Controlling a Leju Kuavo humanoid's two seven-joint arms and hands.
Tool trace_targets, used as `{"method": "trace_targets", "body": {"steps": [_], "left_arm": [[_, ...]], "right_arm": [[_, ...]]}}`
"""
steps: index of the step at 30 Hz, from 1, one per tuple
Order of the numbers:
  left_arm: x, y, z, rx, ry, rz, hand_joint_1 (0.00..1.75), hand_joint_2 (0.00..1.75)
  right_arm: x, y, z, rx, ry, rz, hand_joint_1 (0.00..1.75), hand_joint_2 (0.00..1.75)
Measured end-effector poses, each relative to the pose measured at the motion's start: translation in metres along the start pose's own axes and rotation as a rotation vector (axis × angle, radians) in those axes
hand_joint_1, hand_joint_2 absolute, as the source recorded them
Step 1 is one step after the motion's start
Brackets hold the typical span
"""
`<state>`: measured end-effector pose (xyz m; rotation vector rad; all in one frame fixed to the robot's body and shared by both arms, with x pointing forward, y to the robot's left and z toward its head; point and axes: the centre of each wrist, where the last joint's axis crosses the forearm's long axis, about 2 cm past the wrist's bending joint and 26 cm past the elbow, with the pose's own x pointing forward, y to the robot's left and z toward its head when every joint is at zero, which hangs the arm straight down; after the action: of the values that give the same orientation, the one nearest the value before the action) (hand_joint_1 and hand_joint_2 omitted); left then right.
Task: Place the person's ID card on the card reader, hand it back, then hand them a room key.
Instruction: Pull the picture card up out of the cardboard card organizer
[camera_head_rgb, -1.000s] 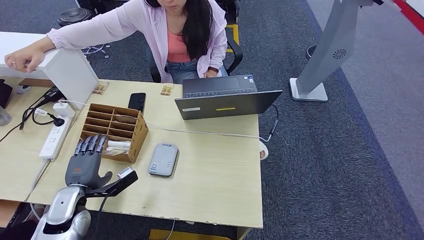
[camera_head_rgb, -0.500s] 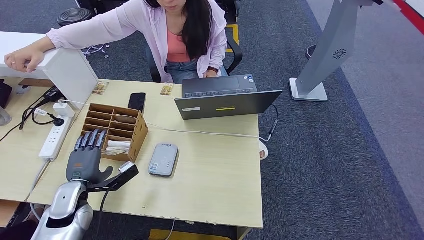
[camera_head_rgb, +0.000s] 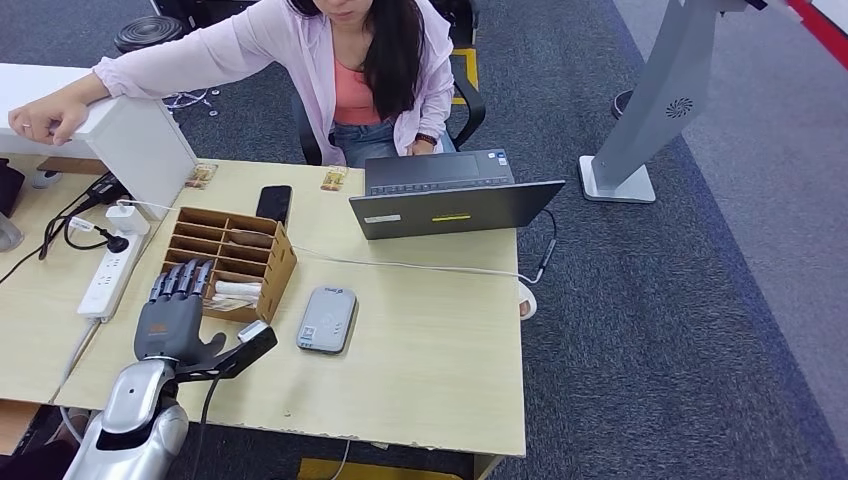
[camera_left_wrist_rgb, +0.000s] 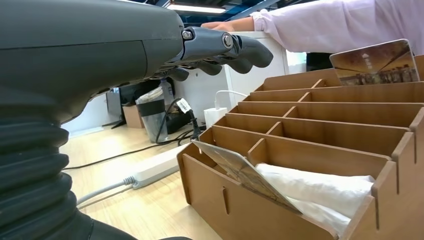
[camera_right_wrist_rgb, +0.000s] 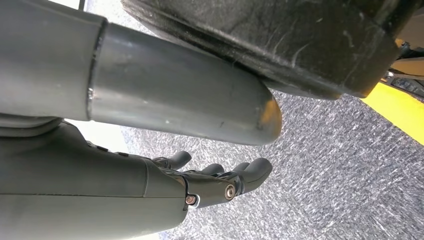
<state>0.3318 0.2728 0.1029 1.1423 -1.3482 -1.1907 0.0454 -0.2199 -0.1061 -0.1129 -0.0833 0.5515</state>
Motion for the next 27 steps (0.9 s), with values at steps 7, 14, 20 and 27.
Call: {"method": "trace_targets", "body": {"steps": [7,14,20,27], "left_arm": [[-0.0039,-0.0042,-0.001,-0.019,0.014,-0.002,0.0,1.75],[-0.0055,-0.007,-0.0003,-0.027,0.017,-0.003,0.87,1.75],[-0.0053,-0.0065,0.0003,0.038,-0.012,0.017,1.75,1.75],[-0.0049,-0.0074,0.0031,0.068,-0.023,0.03,1.75,1.75]], "right_arm": [[0.0001,0.0,0.0,-0.001,0.0,0.001,0.0,0.0],[0.0001,0.0,0.0,-0.002,0.0,0.002,0.0,0.0],[0.0,0.0,0.0,-0.002,-0.003,0.004,0.0,0.0],[0.0,0.0,0.0,-0.002,-0.005,0.009,0.0,0.0]]}}
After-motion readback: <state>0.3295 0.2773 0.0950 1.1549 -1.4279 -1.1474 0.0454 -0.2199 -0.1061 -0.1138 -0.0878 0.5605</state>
